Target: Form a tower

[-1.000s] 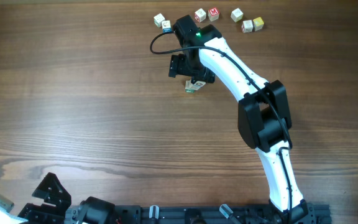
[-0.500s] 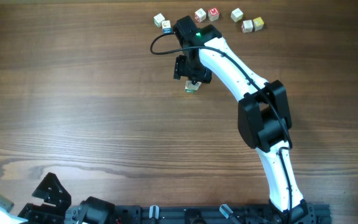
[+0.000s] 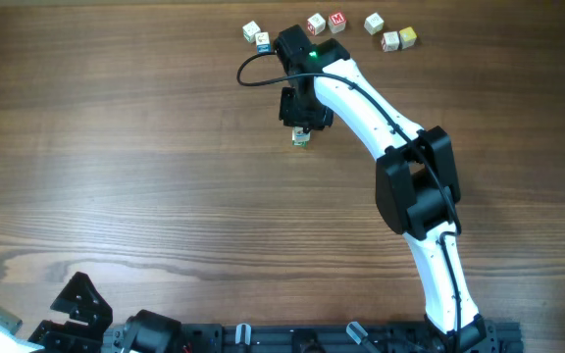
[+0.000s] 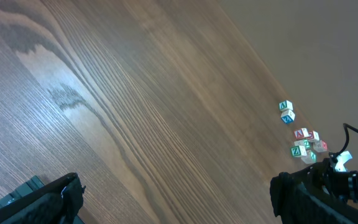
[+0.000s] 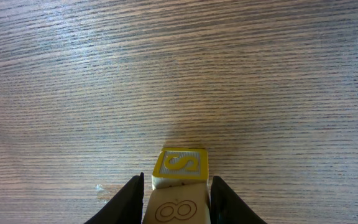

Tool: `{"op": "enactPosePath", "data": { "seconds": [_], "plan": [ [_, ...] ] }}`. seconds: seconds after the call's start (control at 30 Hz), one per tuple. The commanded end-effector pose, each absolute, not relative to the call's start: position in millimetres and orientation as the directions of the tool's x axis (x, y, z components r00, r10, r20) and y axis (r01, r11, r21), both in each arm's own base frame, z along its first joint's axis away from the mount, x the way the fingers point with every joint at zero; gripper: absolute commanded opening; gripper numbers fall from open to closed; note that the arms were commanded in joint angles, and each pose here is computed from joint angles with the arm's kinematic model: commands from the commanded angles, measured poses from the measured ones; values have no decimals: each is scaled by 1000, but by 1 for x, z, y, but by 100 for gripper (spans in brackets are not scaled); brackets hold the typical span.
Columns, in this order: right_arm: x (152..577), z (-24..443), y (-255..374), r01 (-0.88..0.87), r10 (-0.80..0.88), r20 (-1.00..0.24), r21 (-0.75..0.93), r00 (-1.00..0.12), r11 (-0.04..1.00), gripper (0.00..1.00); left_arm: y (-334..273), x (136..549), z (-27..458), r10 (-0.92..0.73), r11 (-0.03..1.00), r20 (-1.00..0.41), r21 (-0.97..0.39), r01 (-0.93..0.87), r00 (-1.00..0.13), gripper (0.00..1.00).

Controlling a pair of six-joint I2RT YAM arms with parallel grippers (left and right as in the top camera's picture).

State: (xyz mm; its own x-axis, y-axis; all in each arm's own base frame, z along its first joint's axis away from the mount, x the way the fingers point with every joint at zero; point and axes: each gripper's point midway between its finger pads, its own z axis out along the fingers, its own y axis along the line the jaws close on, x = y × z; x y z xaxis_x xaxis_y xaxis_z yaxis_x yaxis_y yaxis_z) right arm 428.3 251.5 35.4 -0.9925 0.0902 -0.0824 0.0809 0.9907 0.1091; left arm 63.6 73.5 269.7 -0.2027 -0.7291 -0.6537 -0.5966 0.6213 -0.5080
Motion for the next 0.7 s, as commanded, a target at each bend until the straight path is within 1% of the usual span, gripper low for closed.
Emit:
{"op": "enactPosePath", "data": {
  "seconds": [0.0, 0.03, 0.07, 0.1, 0.2, 0.43, 0.57, 0.67],
  "plan": [
    [433, 36, 253, 103, 113, -97, 102, -989, 989, 36, 76, 63, 270, -733, 609, -656, -513, -605, -181, 100],
    [433, 36, 253, 103, 113, -98, 103, -989, 989, 50, 76, 63, 270, -733, 609, -656, -514, -605, -181, 100],
    [433, 36, 253, 102, 112, -99, 103, -989, 989, 57, 76, 63, 270, -733, 608, -656, -514, -605, -181, 100],
    [433, 36, 253, 102, 112, -98, 103, -989, 989, 62, 76, 63, 270, -733, 609, -656, -513, -605, -181, 100],
    [433, 36, 253, 100, 110, -98, 103, -989, 990, 68, 76, 63, 270, -733, 609, -656, -514, -605, -181, 100],
    [426, 42, 249, 97, 105, -81, 90, -991, 991, 68, 76, 63, 270, -733, 609, -656, -514, -605, -181, 100],
    [418, 43, 250, 34, 39, -60, 79, -997, 996, 68, 76, 63, 270, -733, 609, -656, -514, -605, -181, 100],
    [410, 42, 257, -17, -13, -53, 70, -999, 997, 62, 76, 63, 270, -733, 609, -656, -514, -605, -181, 100]
  ]
}}
